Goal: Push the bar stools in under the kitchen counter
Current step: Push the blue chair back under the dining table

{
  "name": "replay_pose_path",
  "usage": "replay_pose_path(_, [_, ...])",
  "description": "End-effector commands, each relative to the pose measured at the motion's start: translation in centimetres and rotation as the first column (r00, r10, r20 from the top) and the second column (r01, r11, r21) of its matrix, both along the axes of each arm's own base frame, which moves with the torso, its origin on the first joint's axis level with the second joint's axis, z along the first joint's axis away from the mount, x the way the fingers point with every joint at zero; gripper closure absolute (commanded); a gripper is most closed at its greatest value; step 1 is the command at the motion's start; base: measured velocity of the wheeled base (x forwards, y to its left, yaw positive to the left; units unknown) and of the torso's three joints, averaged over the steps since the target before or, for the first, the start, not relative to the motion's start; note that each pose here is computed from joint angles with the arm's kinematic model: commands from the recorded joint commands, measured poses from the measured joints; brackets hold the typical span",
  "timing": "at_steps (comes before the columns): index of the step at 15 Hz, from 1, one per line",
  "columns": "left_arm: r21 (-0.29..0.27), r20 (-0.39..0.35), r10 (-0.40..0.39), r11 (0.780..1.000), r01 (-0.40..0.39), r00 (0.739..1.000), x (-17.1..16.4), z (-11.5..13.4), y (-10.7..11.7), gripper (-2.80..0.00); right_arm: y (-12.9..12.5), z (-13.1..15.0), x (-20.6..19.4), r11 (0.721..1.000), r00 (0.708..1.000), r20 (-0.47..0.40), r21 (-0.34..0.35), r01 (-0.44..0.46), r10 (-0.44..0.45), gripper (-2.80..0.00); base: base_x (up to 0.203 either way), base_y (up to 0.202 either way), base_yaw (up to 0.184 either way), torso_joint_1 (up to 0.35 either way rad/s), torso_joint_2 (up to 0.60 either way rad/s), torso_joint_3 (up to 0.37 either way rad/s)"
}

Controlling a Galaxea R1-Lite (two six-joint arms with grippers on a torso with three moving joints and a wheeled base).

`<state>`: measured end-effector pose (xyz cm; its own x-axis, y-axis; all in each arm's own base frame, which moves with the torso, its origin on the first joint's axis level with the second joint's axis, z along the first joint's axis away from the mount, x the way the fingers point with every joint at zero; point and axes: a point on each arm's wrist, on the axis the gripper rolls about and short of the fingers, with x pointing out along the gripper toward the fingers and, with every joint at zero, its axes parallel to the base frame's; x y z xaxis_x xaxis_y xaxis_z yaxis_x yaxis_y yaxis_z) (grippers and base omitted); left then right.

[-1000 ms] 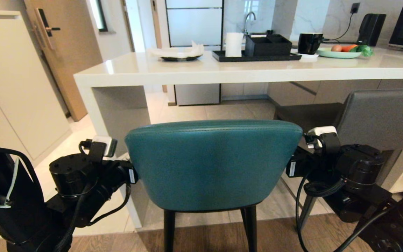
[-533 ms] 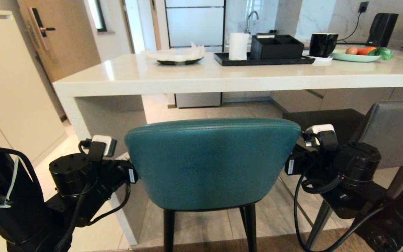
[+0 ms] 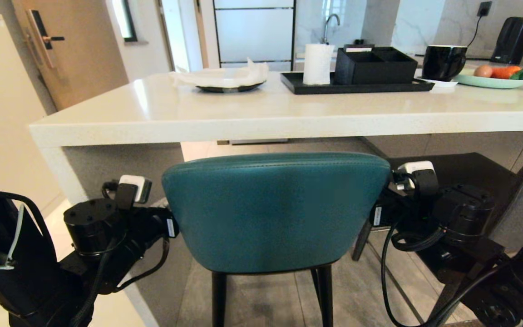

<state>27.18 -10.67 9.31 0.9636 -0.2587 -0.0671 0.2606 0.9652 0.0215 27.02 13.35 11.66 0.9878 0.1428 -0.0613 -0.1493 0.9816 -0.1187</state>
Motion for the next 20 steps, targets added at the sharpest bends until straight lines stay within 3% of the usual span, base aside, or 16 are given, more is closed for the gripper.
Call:
replay_pose_path(1, [-0.004,0.008,0.001,1.0,-0.001,1.0,-0.1,0.1,0.0,0.0,0.0,0.2,-0.1,1.0,1.0,0.009,0.004,0.002,-0.002,0.0,0.186,0.0,0.001,0.002,0.0,0.002])
replay_pose_path(6, [-0.006,0.017,0.047,0.999,-0.047,0.999,-1.7,1.0,0.8,0.0,-0.8,1.2,-1.4,1.0,0.999,0.031,0.02,0.015,-0.015,0.0,0.056,0.0,0.0,0.001,0.0,0.002])
replay_pose_path(9, [-0.003,-0.007,0.106,0.994,-0.106,0.994,-2.9,1.0,2.5,0.0,-1.9,2.0,-2.4,0.999,0.998,0.043,0.032,0.034,-0.035,0.0,0.0,0.0,0.0,0.0,0.0,0.0])
replay_pose_path(15, [-0.075,0.067,0.152,0.986,-0.147,0.986,-7.4,3.8,5.2,0.0,-6.2,2.6,-6.7,0.99,0.991,0.039,0.062,0.125,-0.127,0.0,0.0,0.0,0.0,0.0,0.0,0.0])
replay_pose_path(18, [-0.092,0.096,0.16,0.984,-0.151,0.982,-10.7,4.4,6.2,0.0,-7.8,3.8,-9.8,0.988,0.984,0.098,0.063,0.142,-0.147,0.0,0.0,0.0,0.0,0.0,0.0,0.0])
replay_pose_path(20, [-0.118,0.154,0.172,0.981,-0.155,0.973,-12.3,5.6,6.8,0.0,-9.2,5.1,-11.8,0.981,0.968,0.163,0.047,0.187,-0.192,0.0,0.0,0.0,0.0,0.0,0.0,0.0])
